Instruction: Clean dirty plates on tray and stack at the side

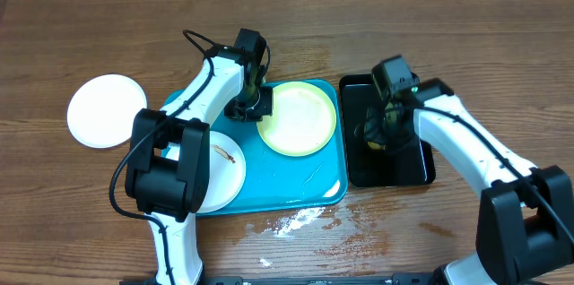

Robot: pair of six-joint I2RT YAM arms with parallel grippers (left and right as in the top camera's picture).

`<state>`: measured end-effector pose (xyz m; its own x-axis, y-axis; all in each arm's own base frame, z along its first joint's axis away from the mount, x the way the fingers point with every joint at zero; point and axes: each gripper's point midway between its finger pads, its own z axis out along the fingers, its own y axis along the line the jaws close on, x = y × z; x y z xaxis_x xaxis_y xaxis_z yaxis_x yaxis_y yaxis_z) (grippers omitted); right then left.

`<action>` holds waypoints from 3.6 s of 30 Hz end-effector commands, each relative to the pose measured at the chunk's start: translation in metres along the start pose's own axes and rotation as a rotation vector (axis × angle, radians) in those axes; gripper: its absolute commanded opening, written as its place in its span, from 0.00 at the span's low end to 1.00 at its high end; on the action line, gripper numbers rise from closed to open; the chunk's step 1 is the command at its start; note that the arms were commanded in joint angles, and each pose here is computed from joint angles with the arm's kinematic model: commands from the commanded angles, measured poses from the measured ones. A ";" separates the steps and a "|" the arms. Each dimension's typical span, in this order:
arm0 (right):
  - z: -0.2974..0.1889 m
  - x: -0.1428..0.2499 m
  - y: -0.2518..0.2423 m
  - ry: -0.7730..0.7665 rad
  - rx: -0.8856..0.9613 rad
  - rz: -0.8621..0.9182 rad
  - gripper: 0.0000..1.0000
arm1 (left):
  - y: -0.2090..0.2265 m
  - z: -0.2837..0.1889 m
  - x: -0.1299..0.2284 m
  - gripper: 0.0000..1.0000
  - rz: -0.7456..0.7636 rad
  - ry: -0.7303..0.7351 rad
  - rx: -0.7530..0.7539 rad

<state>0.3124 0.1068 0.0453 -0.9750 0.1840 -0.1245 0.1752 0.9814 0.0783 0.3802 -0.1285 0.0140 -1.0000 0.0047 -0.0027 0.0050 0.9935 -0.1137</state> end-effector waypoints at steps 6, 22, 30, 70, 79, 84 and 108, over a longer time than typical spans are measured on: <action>0.018 -0.016 -0.017 -0.118 0.077 -0.044 0.56 | -0.010 -0.001 0.009 0.44 0.017 0.050 0.066; 0.029 -0.029 -0.013 -0.213 0.047 -0.032 0.15 | -0.023 0.011 0.012 0.27 0.042 0.031 0.061; 0.012 -0.031 -0.014 -0.167 0.065 -0.024 0.46 | -0.018 0.011 0.011 0.36 0.084 0.021 0.038; 0.016 0.003 -0.040 0.050 -0.002 0.086 0.72 | -0.016 -0.104 -0.041 0.04 0.096 -0.146 -0.131; -0.011 -0.001 -0.020 0.102 -0.088 0.089 0.80 | -0.053 -0.122 -0.056 0.04 0.137 -0.236 -0.048; -0.039 -0.002 -0.029 0.154 -0.069 0.122 0.95 | -0.093 -0.125 -0.064 0.04 0.213 -0.340 -0.053; -0.049 -0.029 -0.084 0.145 -0.263 0.314 1.00 | -0.212 -0.239 -0.025 0.04 0.312 -1.123 -0.763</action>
<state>0.3122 0.0163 0.0837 -0.8846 0.4524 0.1133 0.4636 0.8260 0.3208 0.3969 -0.3290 0.2539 -0.4446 0.5247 -0.7260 -0.0184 0.8050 0.5930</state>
